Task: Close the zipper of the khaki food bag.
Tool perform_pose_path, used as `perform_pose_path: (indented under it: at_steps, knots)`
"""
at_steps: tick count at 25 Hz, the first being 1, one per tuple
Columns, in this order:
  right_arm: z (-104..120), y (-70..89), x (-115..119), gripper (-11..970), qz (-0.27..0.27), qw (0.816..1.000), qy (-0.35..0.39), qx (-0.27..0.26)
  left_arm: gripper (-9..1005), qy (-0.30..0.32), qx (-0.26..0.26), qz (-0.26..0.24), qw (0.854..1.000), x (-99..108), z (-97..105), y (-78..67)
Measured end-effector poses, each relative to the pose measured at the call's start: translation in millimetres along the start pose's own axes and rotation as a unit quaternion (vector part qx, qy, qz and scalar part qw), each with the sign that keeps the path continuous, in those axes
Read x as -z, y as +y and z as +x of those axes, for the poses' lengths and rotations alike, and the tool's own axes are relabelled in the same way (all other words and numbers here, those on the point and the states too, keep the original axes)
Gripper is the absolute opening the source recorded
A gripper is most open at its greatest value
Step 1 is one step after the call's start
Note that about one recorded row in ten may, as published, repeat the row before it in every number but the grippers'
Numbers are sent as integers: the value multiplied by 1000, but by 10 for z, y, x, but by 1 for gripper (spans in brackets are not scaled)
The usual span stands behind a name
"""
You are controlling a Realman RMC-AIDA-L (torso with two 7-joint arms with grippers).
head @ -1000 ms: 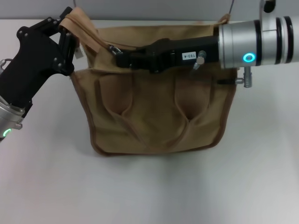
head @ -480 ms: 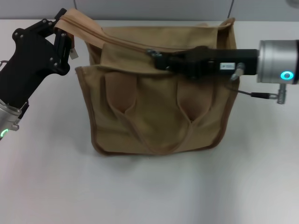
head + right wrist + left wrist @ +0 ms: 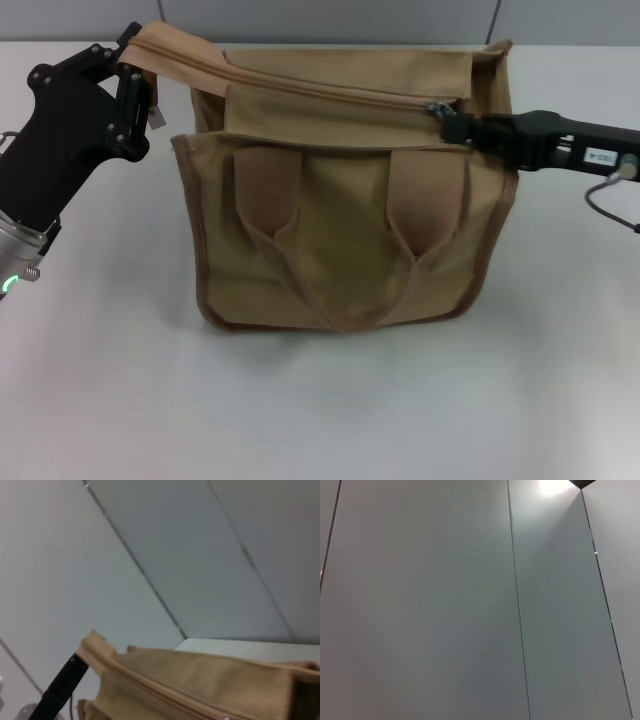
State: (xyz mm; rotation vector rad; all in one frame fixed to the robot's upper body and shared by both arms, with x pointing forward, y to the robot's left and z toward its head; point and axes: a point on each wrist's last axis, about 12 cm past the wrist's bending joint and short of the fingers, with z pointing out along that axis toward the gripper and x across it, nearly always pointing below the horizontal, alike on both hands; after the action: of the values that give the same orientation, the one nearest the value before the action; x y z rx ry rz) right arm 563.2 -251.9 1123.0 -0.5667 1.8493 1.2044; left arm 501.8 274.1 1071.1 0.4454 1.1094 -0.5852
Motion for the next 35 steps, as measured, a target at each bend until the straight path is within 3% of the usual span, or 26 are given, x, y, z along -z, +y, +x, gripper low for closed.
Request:
perform_pose_path:
  at_steps: [12,18,22,27,29,31,32,35]
  knots:
    - [69,14,129,68,-10,1000,-12,8,47,11,2,-5,1000,-5,31,2]
    - [172,-70,255,103,2,998,-62,4,83,17,2,-10,1000,20,43,9]
    - [227,-57,396,179,-2,994,-103,43,106,24,15,-17,999,85,50,14]
    - [322,141,473,352,-75,979,-136,129,164,27,25,-20,999,107,45,30]
    - [375,209,486,443,-99,973,-134,160,233,76,106,-15,991,224,5,209]
    - [415,224,479,534,-105,972,-123,169,302,76,106,-15,991,224,5,209]
    - [432,232,474,569,-110,972,-117,174,336,126,168,10,978,335,-76,319]
    - [482,259,445,673,-129,970,-90,186,455,180,220,54,957,452,-222,424]
